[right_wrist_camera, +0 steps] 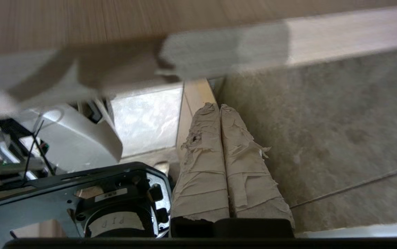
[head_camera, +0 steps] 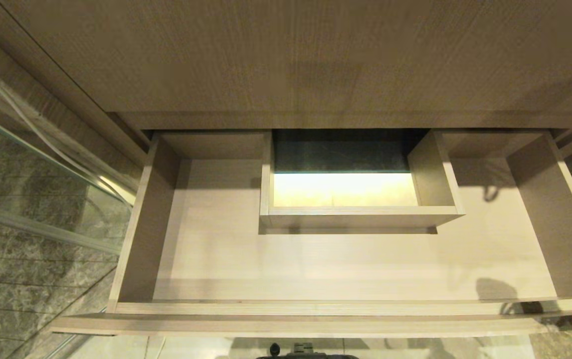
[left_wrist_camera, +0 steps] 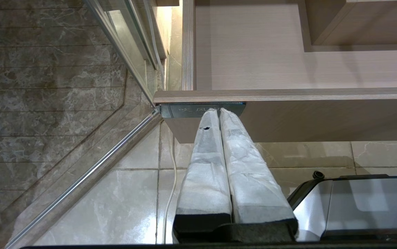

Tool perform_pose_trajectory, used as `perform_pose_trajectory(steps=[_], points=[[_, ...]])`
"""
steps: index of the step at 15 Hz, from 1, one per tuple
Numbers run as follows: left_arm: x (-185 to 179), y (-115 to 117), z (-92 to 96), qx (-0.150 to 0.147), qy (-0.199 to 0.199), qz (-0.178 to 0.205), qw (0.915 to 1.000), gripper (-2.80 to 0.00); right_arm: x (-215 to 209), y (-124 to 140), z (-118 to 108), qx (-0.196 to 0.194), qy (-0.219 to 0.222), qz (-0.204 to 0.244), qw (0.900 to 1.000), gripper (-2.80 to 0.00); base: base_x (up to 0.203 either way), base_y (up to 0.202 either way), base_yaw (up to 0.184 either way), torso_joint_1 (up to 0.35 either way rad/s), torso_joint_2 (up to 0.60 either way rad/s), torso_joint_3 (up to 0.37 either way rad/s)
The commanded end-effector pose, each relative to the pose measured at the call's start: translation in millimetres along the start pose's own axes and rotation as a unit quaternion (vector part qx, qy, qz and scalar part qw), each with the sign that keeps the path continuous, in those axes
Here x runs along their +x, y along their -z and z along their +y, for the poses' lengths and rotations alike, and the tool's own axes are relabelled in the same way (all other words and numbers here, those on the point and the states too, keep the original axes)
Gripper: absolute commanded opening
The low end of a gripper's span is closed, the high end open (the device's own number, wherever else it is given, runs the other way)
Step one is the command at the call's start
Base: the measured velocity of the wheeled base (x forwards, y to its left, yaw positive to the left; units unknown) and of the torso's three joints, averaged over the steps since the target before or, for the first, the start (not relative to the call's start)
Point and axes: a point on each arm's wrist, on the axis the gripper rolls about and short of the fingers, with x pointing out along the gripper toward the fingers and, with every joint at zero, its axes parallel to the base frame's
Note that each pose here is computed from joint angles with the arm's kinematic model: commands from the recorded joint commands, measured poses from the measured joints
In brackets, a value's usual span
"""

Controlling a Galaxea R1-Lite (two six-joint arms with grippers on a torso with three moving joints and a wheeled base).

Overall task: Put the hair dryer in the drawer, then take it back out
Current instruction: Close the drawer

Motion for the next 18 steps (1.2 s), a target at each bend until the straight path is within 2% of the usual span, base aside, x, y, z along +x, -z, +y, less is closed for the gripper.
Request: perform_pose_trajectory(steps=[1,4,10,15,17,18], points=[[0,0,0.0,0.0,0.0,0.0,1.0,-2.8,16,-7,2,-0.009,-0.008,0.029,0.999,-2.8,0.0,0.0,0.0,0.0,0.0,0.0],[0,0,0.0,0.0,-0.001,0.0,1.0,-2.8,26,-11,3,-0.013,-0.013,0.049,0.999,-2.8,0.0,0.0,0.0,0.0,0.0,0.0],[0,0,0.0,0.0,0.0,0.0,1.0,-2.8,27,-26,0,-0.001,0.003,-0.012,1.0,-2.8,0.0,0.0,0.0,0.0,0.0,0.0],[0,0,0.0,0.0,0.0,0.0,1.0,-2.8,14,-39,-7,0.021,0.032,-0.12,0.992,-2.8,0.0,0.0,0.0,0.0,0.0,0.0],[0,0,0.0,0.0,-0.001,0.0,1.0,-2.8,5,-50,-8,0.027,0.043,-0.182,0.982,-2.8,0.0,0.0,0.0,0.0,0.0,0.0],[0,0,0.0,0.0,-0.001,0.0,1.0,-2.8,-2,-60,-9,0.035,0.055,-0.237,0.969,-2.8,0.0,0.0,0.0,0.0,0.0,0.0]])
